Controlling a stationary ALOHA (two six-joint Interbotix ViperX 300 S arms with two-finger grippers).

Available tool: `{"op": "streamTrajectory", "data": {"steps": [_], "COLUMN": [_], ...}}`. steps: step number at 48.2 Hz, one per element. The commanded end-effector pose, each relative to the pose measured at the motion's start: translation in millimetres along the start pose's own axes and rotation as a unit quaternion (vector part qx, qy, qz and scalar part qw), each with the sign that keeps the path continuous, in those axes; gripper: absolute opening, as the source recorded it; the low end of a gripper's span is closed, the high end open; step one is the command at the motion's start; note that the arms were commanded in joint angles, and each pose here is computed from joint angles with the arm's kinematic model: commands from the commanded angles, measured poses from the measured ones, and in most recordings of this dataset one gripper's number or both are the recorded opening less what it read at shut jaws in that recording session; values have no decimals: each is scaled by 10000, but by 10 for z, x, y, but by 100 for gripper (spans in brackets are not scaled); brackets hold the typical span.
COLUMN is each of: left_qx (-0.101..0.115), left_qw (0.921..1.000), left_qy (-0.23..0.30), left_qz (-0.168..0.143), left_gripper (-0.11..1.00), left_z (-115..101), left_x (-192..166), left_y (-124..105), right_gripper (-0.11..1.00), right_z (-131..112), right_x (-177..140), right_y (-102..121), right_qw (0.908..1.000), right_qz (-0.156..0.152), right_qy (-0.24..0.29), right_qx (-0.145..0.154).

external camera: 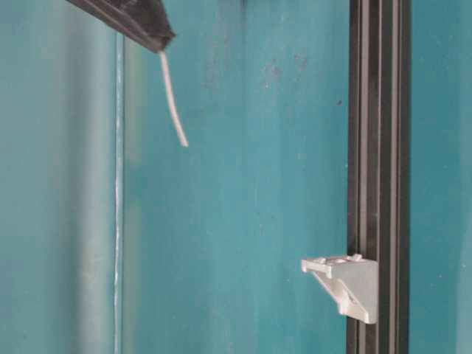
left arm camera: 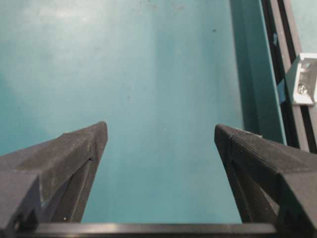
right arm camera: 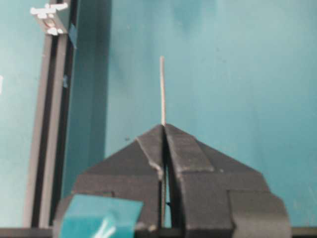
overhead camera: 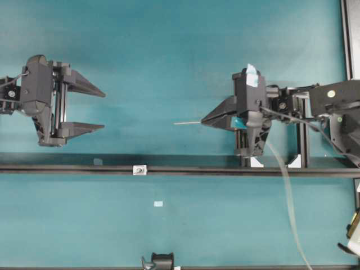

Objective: Insert the wire into the hole on the left side and pull it with the left arm.
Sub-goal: 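Close the right gripper on the white wire, then carry the wire with the right gripper down to the rail bracket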

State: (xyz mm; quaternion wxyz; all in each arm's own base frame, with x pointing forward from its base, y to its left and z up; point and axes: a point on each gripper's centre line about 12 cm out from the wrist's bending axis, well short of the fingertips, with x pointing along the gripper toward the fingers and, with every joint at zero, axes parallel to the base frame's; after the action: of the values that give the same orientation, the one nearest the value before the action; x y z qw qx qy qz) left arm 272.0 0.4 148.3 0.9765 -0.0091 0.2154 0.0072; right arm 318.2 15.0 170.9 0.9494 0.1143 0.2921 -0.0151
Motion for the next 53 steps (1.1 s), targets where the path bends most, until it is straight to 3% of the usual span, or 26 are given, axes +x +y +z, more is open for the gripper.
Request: {"op": "streamTrajectory", "data": {"steps": [1,15,27,39,53], "left_qx": [-28,-73,-49,-311,-257], "left_qw": [9998,9996,9978,9964,9943], "left_qy": [-215,-266,-553,-543,-646], "left_qz": [6,-67,-362,-563,-802], "left_gripper": [75,75,75,74,74], "left_z": [136,163,161,-17,-137], "left_x": [15,24,21,101,240], "left_y": [2,-47,-234,-352,-515], "right_gripper": [1,1,1,1,1], "right_z": [108,-2,-175,-231,-342], "right_x": [-93,-141,-193,-229,29], "right_y": [28,16,142,297,445], "right_qw": [9998,9994,9960,9891,9853], "right_qz": [50,94,465,847,986], "right_qy": [-193,-292,-656,-1134,-1349], "right_qx": [16,137,388,397,353]}}
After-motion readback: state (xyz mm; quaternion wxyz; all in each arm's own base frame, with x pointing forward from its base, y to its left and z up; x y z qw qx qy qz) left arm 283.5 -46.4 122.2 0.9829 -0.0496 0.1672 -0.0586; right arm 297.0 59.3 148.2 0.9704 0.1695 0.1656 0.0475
